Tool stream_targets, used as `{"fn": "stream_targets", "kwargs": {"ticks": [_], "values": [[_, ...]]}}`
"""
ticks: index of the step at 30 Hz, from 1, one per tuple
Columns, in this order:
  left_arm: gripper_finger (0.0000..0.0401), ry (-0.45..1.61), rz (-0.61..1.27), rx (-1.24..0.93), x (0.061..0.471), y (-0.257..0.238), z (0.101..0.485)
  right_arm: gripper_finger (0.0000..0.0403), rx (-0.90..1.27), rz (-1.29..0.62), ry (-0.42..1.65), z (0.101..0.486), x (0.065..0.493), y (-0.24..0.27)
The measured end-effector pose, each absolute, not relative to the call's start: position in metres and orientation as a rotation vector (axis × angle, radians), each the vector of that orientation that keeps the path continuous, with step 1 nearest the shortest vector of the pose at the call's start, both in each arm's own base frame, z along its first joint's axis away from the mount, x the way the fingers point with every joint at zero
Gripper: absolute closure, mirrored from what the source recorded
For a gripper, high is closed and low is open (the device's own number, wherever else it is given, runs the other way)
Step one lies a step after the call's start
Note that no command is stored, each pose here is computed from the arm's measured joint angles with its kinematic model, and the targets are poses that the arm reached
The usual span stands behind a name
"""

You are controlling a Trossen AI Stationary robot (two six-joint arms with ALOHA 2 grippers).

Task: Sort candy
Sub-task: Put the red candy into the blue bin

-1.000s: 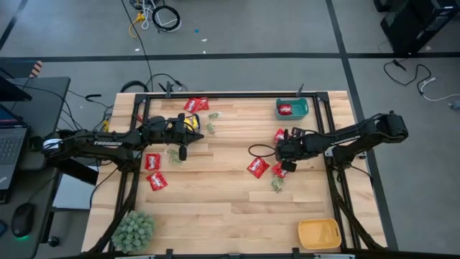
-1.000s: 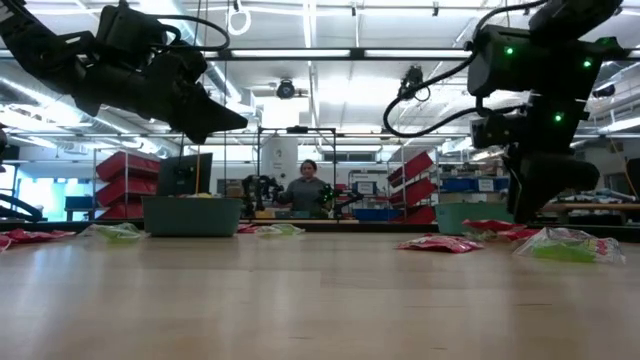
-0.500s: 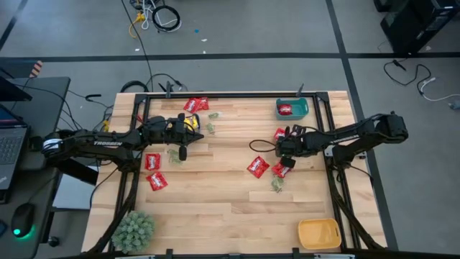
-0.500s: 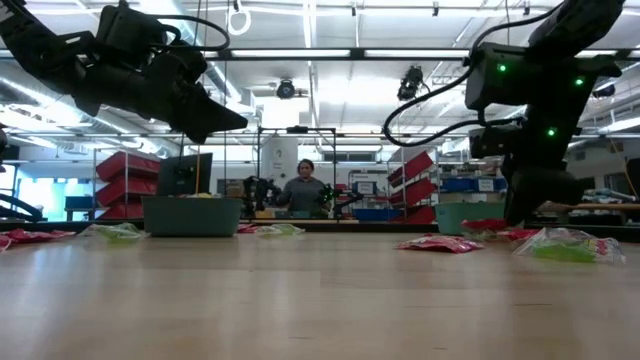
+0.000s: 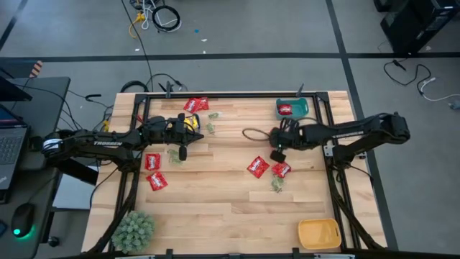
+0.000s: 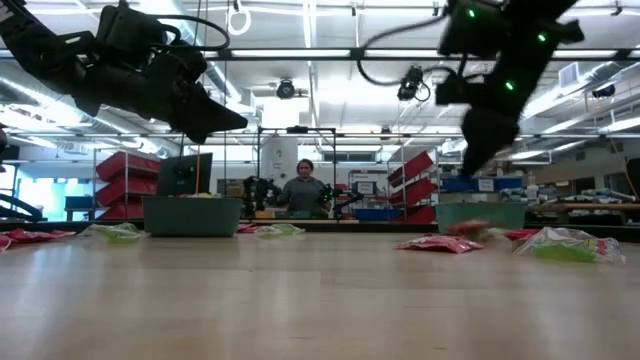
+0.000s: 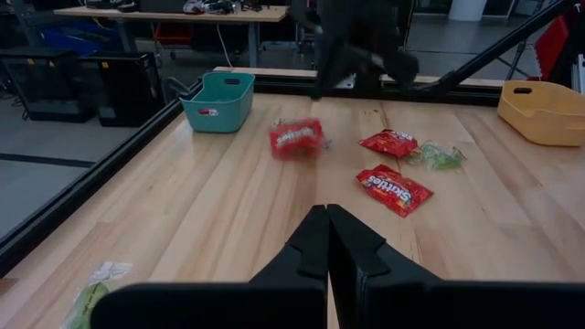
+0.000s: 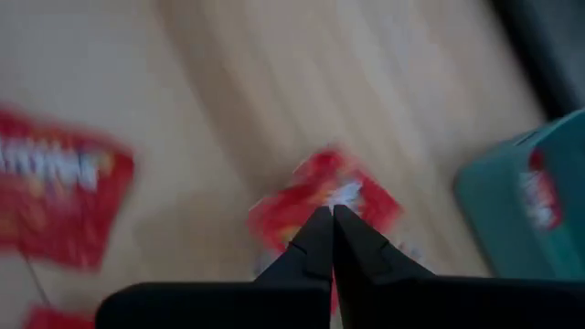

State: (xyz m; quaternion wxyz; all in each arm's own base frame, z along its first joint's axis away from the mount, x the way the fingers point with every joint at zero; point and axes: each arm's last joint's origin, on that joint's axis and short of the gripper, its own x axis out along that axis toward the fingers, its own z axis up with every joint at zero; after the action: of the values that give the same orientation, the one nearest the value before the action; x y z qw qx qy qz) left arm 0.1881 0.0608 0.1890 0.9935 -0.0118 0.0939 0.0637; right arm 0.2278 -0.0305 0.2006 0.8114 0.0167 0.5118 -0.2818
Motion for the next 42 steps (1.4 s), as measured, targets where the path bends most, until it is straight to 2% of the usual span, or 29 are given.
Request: {"fn": "stream_targets", "kwargs": {"ticks": [5, 6, 9, 14, 23, 27, 31, 35, 42], "values": [[0.04, 0.188, 0.128, -0.024, 0.188, 0.061, 0.189, 0.0403, 0.168, -0.79, 0.925, 0.243, 0.233, -0.058], [0.04, 0.188, 0.128, -0.024, 0.188, 0.061, 0.189, 0.0403, 0.18, -0.786, 0.913, 0.249, 0.233, -0.063], [0.04, 0.188, 0.128, -0.024, 0.188, 0.061, 0.189, 0.04, 0.181, -0.613, 0.939, 0.253, 0.236, -0.068], [0.04, 0.188, 0.128, -0.024, 0.188, 0.061, 0.189, 0.0362, 0.06, -0.474, 1.074, 0.224, 0.245, -0.057], [0.04, 0.191, 0.128, -0.025, 0.188, 0.061, 0.189, 0.022, -0.125, -0.378, 1.276, 0.162, 0.273, -0.03], [0.04, 0.214, 0.127, -0.031, 0.188, 0.061, 0.187, 0.0196, -0.19, -0.393, 1.347, 0.141, 0.278, -0.029], [0.04, 0.242, 0.127, -0.039, 0.187, 0.06, 0.184, 0.0207, -0.248, -0.426, 1.38, 0.129, 0.282, -0.031], [0.04, 0.246, 0.126, -0.04, 0.187, 0.06, 0.183, 0.0244, -0.241, -0.43, 1.392, 0.126, 0.283, -0.036], [0.04, 0.246, 0.125, -0.028, 0.187, 0.06, 0.183, 0.0388, -0.228, -0.449, 1.376, 0.131, 0.283, -0.042]]}}
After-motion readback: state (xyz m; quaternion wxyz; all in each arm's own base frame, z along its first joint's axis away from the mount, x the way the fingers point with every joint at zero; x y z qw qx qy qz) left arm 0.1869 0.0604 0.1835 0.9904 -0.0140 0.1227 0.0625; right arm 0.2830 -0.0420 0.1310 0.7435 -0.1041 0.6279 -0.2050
